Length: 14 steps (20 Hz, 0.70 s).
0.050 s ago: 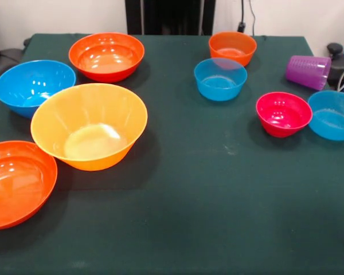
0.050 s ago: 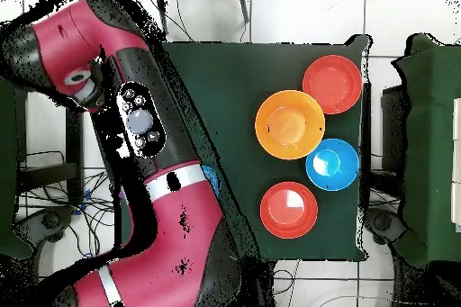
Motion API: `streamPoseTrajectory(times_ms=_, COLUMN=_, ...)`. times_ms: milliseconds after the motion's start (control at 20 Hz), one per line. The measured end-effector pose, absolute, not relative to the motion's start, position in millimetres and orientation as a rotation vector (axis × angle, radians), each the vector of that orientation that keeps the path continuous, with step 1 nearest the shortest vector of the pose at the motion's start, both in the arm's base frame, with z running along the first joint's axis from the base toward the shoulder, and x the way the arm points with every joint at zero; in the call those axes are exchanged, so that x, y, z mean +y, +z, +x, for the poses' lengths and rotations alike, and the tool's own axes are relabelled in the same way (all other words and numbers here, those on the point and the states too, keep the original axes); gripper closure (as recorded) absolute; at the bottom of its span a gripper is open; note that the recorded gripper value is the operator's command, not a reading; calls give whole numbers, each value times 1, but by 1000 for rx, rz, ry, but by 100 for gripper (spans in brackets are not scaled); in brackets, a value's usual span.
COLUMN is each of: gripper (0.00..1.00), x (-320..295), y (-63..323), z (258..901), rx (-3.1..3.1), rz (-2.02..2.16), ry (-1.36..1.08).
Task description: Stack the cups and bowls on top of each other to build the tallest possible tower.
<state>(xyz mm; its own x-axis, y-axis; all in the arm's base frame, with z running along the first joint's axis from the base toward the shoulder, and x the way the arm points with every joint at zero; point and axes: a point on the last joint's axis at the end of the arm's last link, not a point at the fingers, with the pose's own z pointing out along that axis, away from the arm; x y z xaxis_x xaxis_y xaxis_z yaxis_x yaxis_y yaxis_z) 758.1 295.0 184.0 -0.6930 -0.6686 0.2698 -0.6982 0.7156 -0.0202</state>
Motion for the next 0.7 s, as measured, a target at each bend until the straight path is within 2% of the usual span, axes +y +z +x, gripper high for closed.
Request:
streamPoseTrajectory(times_ms=200, gripper=100, x=272, y=187, z=785, rx=-2715, rz=1001, ry=236)
streamPoseTrajectory(times_ms=700, gripper=100, x=168, y=182, z=844, rx=-2844, rz=768, ry=332)
